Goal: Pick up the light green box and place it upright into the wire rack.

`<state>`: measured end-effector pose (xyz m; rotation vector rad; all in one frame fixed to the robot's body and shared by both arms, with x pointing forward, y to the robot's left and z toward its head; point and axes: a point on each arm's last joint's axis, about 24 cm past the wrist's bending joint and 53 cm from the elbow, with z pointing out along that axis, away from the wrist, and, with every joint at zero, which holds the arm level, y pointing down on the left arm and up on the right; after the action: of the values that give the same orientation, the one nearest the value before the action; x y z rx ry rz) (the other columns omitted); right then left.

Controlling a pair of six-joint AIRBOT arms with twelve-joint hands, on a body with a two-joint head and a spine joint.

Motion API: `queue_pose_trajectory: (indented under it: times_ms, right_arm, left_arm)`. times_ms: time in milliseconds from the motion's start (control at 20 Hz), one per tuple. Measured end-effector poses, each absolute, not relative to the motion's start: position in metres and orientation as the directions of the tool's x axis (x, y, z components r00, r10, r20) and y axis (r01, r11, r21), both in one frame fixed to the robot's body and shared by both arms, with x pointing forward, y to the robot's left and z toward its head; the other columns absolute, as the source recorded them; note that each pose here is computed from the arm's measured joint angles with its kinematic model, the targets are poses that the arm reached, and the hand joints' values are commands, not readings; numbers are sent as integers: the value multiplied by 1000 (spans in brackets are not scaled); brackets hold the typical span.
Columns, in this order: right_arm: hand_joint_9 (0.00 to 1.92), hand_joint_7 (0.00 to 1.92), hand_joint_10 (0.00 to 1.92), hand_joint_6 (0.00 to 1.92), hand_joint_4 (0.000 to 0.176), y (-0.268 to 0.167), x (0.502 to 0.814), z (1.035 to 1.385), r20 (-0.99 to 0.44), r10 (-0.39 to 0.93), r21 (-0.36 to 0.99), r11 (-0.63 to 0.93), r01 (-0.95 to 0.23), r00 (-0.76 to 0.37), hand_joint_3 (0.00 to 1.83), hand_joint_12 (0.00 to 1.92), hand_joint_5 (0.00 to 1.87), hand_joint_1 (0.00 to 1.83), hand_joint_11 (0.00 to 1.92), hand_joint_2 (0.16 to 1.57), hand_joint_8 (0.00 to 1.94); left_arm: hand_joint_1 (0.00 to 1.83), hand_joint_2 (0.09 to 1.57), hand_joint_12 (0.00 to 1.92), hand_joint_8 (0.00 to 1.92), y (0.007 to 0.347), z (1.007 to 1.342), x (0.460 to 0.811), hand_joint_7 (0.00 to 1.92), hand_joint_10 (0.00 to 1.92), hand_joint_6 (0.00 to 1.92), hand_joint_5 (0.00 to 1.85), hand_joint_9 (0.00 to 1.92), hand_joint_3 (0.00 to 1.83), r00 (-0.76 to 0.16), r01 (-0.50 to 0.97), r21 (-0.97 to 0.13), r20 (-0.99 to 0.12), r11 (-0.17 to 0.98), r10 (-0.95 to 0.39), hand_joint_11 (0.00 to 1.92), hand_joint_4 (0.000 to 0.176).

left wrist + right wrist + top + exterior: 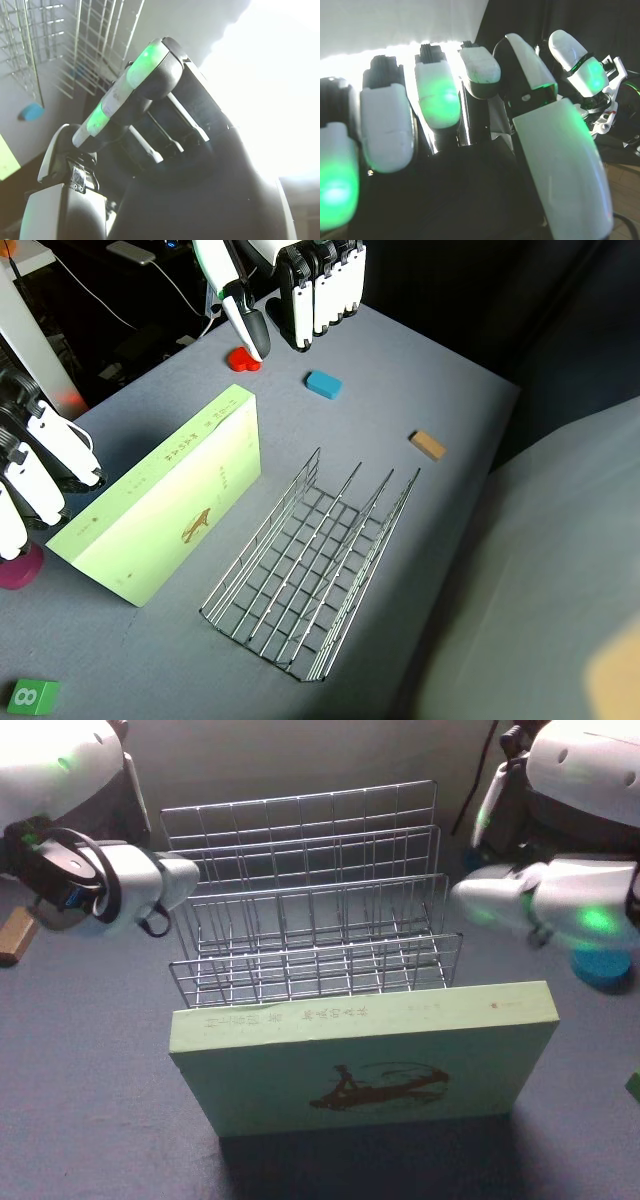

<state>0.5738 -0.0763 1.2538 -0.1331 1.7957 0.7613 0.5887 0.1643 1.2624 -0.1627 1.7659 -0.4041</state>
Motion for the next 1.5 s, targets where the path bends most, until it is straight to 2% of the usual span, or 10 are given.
queue_pose_trajectory:
  times_ms: [350,550,650,800,950,1150,1500]
  right_arm:
    - [167,214,6,9,38,-71,571,1254,-883,280,439,777,-451,-377,19,768,203,119,0,1047,7]
    - [165,217,4,5,39,-58,573,1255,-882,285,441,778,-447,-375,14,769,199,130,0,1046,6]
    - [156,208,1,2,31,-47,572,1253,-884,274,435,778,-454,-378,2,766,193,369,0,1030,1]
    - [136,191,0,0,31,-28,571,1247,-885,255,426,783,-454,-390,0,749,172,584,0,1022,0]
    - [140,202,2,6,33,-14,570,1227,-846,241,454,793,-405,-476,0,781,181,812,0,988,4]
    - [150,217,3,4,32,0,578,1200,-777,236,479,823,-305,-583,0,804,197,929,0,983,3]
    - [153,225,3,8,30,28,571,1179,-710,227,502,827,-253,-667,0,761,203,946,0,991,6]
  left_arm:
    - [214,1117,598,4,164,1260,588,233,6,6,274,178,4,-243,105,-353,-916,930,-320,0,64]
    - [244,1103,601,4,170,1260,593,239,5,5,279,183,0,-234,112,-308,-932,945,-276,0,64]
    - [236,1109,605,2,181,1260,597,237,4,4,280,184,2,-225,99,-302,-935,948,-275,0,64]
    - [200,1125,611,1,203,1256,601,237,3,3,282,185,7,-224,61,-283,-939,957,-263,0,65]
    - [196,1131,612,1,212,1258,605,237,1,3,284,182,8,-213,61,-267,-945,962,-249,0,64]
    - [196,1139,612,5,228,1263,614,248,0,8,300,177,9,-187,51,-248,-954,967,-235,0,64]
    - [207,1138,616,2,254,1268,619,248,2,9,311,181,5,-160,36,-141,-978,989,-133,0,63]
